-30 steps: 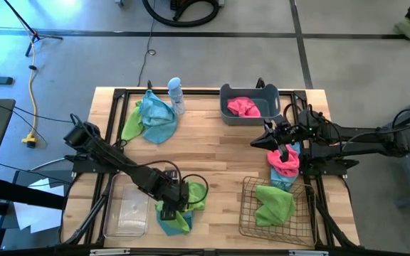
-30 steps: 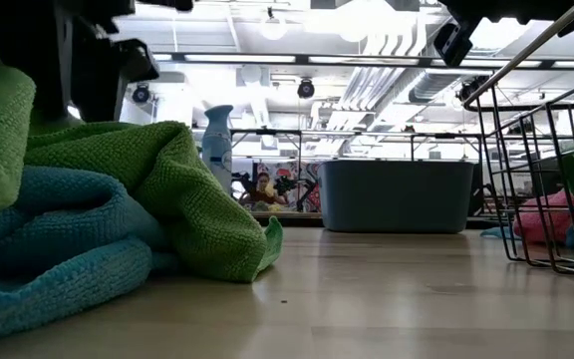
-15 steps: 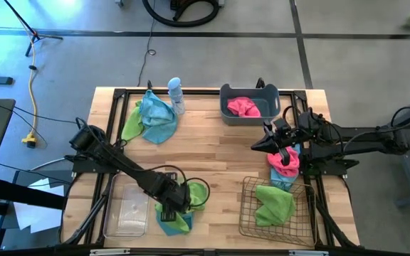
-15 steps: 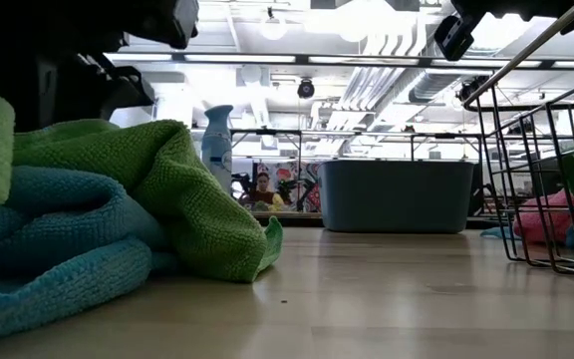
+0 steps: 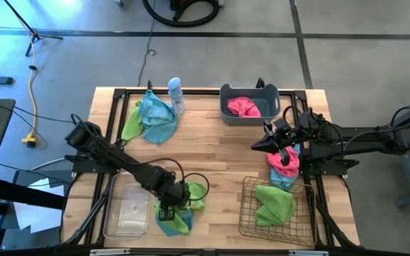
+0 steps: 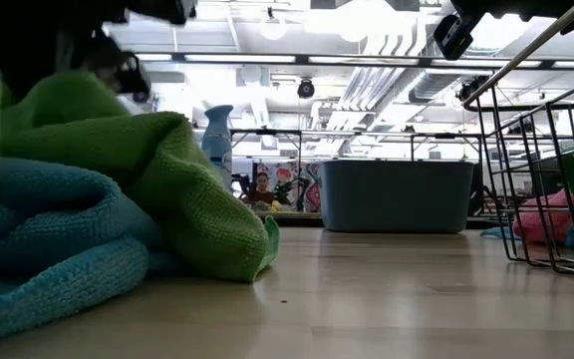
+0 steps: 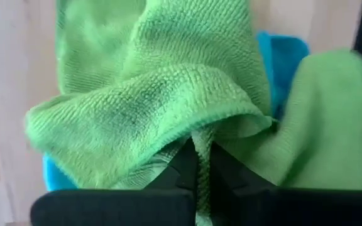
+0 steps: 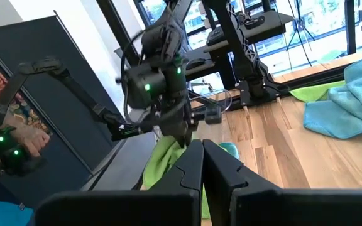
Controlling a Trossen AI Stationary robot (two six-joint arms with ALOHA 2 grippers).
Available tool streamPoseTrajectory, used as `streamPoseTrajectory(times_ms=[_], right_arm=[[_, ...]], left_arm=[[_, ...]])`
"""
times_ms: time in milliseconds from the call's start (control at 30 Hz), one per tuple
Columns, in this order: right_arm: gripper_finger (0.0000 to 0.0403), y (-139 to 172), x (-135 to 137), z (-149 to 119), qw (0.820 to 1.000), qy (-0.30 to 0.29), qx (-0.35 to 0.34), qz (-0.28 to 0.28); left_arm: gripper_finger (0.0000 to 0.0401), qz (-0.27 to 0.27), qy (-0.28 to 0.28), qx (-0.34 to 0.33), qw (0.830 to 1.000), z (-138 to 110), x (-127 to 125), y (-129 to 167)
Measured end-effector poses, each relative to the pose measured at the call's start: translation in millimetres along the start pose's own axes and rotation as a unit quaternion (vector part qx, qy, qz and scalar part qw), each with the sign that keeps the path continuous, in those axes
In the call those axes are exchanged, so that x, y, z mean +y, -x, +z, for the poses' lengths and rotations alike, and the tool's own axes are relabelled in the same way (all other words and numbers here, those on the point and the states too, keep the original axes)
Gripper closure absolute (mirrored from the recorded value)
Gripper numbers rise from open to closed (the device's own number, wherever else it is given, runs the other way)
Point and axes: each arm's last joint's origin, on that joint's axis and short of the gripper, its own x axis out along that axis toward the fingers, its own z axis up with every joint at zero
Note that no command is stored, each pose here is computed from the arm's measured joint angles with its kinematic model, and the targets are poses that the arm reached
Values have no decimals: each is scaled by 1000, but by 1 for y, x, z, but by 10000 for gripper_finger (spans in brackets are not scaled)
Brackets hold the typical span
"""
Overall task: Sort microfiber towel by color & place in baskets
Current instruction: Put the bottom green microfiber towel into the wire basket
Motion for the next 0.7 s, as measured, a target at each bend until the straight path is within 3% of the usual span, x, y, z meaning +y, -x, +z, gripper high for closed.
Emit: streamPoseTrajectory(times_ms=[333,700], right_arm=[[403,0,0,0,1000,8,-1,0],[403,0,3,8,999,28,-40,12]], left_arm=[[400,9,25,-128,991,-6,21,72],[401,33,38,-285,957,-5,45,127]])
